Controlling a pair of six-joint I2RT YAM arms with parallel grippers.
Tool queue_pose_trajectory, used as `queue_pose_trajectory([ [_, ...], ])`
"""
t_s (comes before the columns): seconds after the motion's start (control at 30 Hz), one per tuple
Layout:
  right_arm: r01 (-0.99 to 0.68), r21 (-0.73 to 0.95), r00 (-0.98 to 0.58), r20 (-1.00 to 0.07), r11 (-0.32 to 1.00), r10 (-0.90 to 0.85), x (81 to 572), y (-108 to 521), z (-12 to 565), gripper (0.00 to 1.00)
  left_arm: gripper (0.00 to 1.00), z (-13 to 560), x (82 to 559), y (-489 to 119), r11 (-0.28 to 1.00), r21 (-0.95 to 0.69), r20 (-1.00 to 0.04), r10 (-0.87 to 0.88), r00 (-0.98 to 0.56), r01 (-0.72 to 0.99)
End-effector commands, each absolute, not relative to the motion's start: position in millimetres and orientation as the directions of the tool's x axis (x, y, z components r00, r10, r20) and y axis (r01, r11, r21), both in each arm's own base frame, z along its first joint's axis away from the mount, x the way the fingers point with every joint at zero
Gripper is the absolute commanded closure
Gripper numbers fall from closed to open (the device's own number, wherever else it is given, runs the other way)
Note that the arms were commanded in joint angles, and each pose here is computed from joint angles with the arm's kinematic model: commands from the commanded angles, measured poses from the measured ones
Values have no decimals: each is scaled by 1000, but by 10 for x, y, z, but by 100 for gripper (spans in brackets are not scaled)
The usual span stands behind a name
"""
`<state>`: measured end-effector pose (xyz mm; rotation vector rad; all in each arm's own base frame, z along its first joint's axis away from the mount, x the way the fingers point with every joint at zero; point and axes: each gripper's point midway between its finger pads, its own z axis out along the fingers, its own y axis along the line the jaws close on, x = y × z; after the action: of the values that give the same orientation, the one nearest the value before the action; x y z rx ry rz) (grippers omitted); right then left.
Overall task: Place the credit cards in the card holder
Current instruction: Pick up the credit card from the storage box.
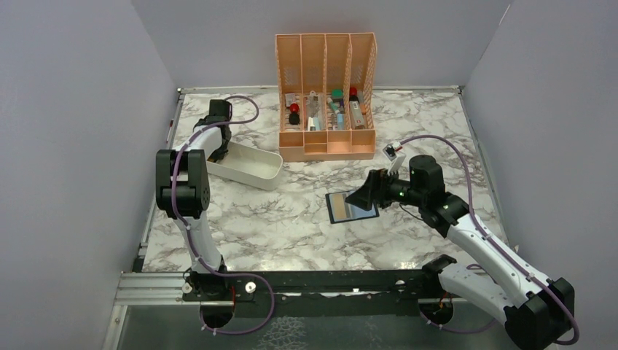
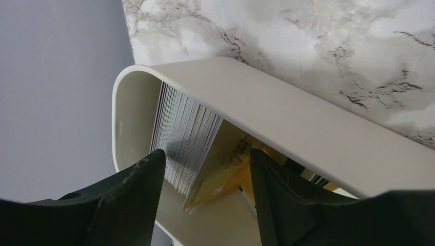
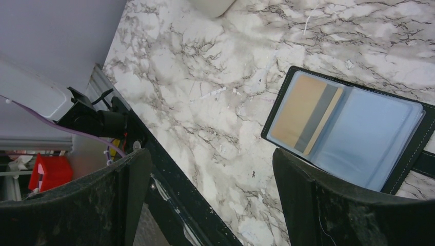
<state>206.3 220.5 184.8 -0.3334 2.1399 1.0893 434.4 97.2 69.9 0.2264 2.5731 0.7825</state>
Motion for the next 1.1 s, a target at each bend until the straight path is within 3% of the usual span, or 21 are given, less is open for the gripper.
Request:
queue_pose_trajectory([
  [0.0, -525, 599, -706, -703, 605, 83, 2053, 2199, 1917, 8, 36, 703, 4422, 1110, 787, 617, -349, 261, -900, -11],
  [0.67, -522, 597, -704, -705, 609, 87, 2053, 2186, 1918, 8, 76, 931, 4450, 1153, 772, 632, -391, 254, -885, -58],
  [0.93, -521, 604, -707, -701, 604, 91, 2047, 2194, 1916, 8, 81, 1072, 4420, 1040, 803, 594, -433, 261, -863, -56],
  [1.07, -524, 607, -709, -700, 597, 89, 2041, 2207, 1918, 8, 91, 1066, 4402, 1000, 813, 580, -437, 262, -861, -47],
])
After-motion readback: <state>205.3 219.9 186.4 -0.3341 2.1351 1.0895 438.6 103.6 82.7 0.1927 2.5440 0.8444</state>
